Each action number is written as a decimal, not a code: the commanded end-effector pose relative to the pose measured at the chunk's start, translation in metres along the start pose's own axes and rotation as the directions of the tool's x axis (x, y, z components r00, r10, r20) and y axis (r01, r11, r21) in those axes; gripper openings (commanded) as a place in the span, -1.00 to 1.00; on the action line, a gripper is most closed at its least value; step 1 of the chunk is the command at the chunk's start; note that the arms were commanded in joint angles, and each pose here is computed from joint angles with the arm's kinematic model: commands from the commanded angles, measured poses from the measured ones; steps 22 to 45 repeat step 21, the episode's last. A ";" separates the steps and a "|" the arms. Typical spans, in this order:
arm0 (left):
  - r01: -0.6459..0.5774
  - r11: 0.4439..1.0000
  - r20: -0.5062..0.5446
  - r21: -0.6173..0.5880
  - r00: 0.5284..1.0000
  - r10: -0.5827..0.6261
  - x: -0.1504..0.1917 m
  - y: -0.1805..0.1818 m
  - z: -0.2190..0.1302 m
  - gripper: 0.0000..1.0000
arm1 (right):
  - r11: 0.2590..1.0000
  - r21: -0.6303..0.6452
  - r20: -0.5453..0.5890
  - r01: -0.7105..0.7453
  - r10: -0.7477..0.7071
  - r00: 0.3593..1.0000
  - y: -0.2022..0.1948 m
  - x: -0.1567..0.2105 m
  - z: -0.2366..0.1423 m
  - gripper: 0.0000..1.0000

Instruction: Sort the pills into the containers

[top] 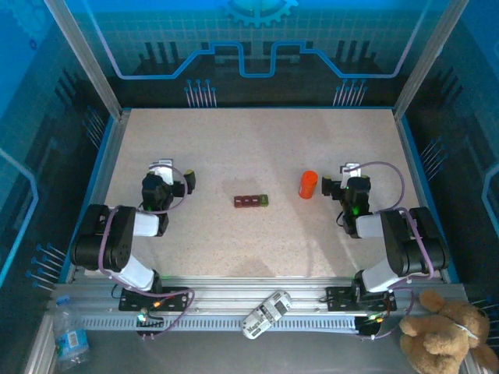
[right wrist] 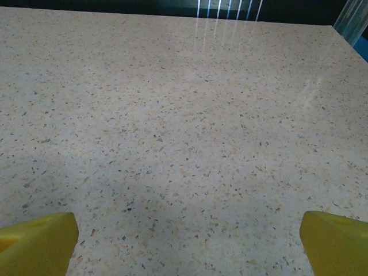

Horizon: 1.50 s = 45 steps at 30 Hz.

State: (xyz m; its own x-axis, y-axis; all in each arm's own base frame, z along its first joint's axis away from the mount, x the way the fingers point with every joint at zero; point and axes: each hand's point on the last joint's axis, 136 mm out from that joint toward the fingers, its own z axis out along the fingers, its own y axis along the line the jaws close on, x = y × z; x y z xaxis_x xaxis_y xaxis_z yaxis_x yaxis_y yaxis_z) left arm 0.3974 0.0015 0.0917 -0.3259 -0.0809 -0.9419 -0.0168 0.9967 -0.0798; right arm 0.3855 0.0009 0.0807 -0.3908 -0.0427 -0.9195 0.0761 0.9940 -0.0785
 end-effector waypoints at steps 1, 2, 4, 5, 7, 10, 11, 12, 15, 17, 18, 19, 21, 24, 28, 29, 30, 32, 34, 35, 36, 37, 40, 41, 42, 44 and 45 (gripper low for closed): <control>0.027 0.998 -0.009 0.061 1.000 -0.027 -0.003 -0.008 0.000 0.99 | 1.000 -0.009 0.075 0.011 -0.010 0.997 0.004 -0.022 0.001 1.00; 0.027 0.998 -0.007 0.060 1.000 -0.026 -0.004 -0.008 0.000 0.99 | 1.000 -0.008 0.078 0.011 -0.010 0.997 0.004 -0.022 0.001 1.00; 0.027 0.998 -0.009 0.058 1.000 -0.027 -0.003 -0.008 0.000 0.99 | 1.000 -0.010 0.078 0.012 -0.012 0.997 0.004 -0.022 0.001 1.00; 0.026 0.998 -0.009 0.060 1.000 -0.026 -0.003 -0.008 0.000 0.99 | 1.000 -0.010 0.077 0.011 -0.010 0.997 0.004 -0.022 0.001 1.00; 0.027 0.998 -0.013 0.057 1.000 -0.027 -0.003 -0.007 0.001 0.98 | 1.000 -0.009 0.077 0.011 -0.011 0.997 0.004 -0.022 0.001 1.00; 0.027 0.998 -0.011 0.057 1.000 -0.027 -0.003 -0.007 0.001 0.98 | 1.000 -0.010 0.077 0.012 -0.011 0.997 0.004 -0.022 0.001 1.00; 0.028 0.998 -0.012 0.056 1.000 -0.027 -0.003 -0.007 0.001 0.98 | 1.000 -0.010 0.074 0.012 -0.011 0.997 0.004 -0.022 0.002 0.99; 0.027 0.998 -0.012 0.056 1.000 -0.027 -0.003 -0.007 0.001 0.98 | 1.000 -0.011 0.072 0.013 -0.012 0.997 0.004 -0.022 0.002 0.99; 0.028 0.998 -0.015 0.054 1.000 -0.027 -0.002 -0.007 0.001 0.98 | 0.999 -0.038 0.068 0.020 -0.017 0.998 0.008 -0.022 0.003 1.00; 0.029 0.998 -0.013 0.054 1.000 -0.028 -0.003 -0.007 0.001 0.98 | 0.994 -0.103 0.060 0.037 -0.031 0.998 0.017 -0.022 0.004 1.00; 0.029 0.998 -0.016 0.053 0.999 -0.029 -0.003 -0.007 0.001 0.98 | 0.993 -0.113 0.062 0.039 -0.032 0.998 0.018 -0.022 0.004 1.00; 0.029 0.998 -0.015 0.055 0.999 -0.028 -0.003 -0.007 0.001 0.98 | 0.993 -0.113 0.065 0.040 -0.032 0.997 0.018 -0.022 0.003 1.00; 0.027 0.998 -0.014 0.053 1.000 -0.027 -0.003 -0.007 0.001 0.98 | 0.993 -0.114 0.066 0.042 -0.034 0.997 0.019 -0.022 0.003 1.00; 0.027 0.998 -0.014 0.053 1.000 -0.027 -0.003 -0.007 0.001 0.98 | 0.993 -0.114 0.066 0.042 -0.034 0.997 0.019 -0.022 0.003 1.00; 0.027 0.998 -0.014 0.053 1.000 -0.027 -0.003 -0.007 0.001 0.98 | 0.993 -0.114 0.066 0.042 -0.034 0.997 0.019 -0.022 0.003 1.00; 0.027 0.998 -0.014 0.053 1.000 -0.027 -0.003 -0.007 0.001 0.98 | 0.993 -0.114 0.066 0.042 -0.034 0.997 0.019 -0.022 0.003 1.00; 0.027 0.998 -0.014 0.053 1.000 -0.027 -0.003 -0.007 0.001 0.98 | 0.993 -0.114 0.066 0.042 -0.034 0.997 0.019 -0.022 0.003 1.00; 0.027 0.998 -0.014 0.053 1.000 -0.027 -0.003 -0.007 0.001 0.98 | 0.993 -0.114 0.066 0.042 -0.034 0.997 0.019 -0.022 0.003 1.00; 0.027 0.998 -0.014 0.053 1.000 -0.027 -0.003 -0.007 0.001 0.98 | 0.993 -0.114 0.066 0.042 -0.034 0.997 0.019 -0.022 0.003 1.00; 0.027 0.998 -0.014 0.053 1.000 -0.027 -0.003 -0.007 0.001 0.98 | 0.993 -0.114 0.066 0.042 -0.034 0.997 0.019 -0.022 0.003 1.00; 0.027 0.998 -0.014 0.053 1.000 -0.027 -0.003 -0.007 0.001 0.98 | 0.993 -0.114 0.066 0.042 -0.034 0.997 0.019 -0.022 0.003 1.00; 0.027 0.998 -0.014 0.053 1.000 -0.027 -0.003 -0.007 0.001 0.98 | 0.993 -0.114 0.066 0.042 -0.034 0.997 0.019 -0.022 0.003 1.00; 0.027 0.998 -0.014 0.053 1.000 -0.027 -0.003 -0.007 0.001 0.98 | 0.993 -0.114 0.066 0.042 -0.034 0.997 0.019 -0.022 0.003 1.00; 0.027 0.998 -0.014 0.053 1.000 -0.027 -0.003 -0.007 0.001 0.98 | 0.993 -0.114 0.066 0.042 -0.034 0.997 0.019 -0.022 0.003 1.00; 0.027 0.998 -0.014 0.053 1.000 -0.027 -0.003 -0.007 0.001 0.98 | 0.993 -0.114 0.066 0.042 -0.034 0.997 0.019 -0.022 0.003 1.00; 0.027 0.998 -0.014 0.053 1.000 -0.027 -0.003 -0.007 0.001 0.98 | 0.993 -0.114 0.066 0.042 -0.034 0.997 0.019 -0.022 0.003 1.00; 0.027 0.998 -0.014 0.053 1.000 -0.027 -0.003 -0.007 0.001 0.98 | 0.993 -0.114 0.066 0.042 -0.034 0.997 0.019 -0.022 0.003 1.00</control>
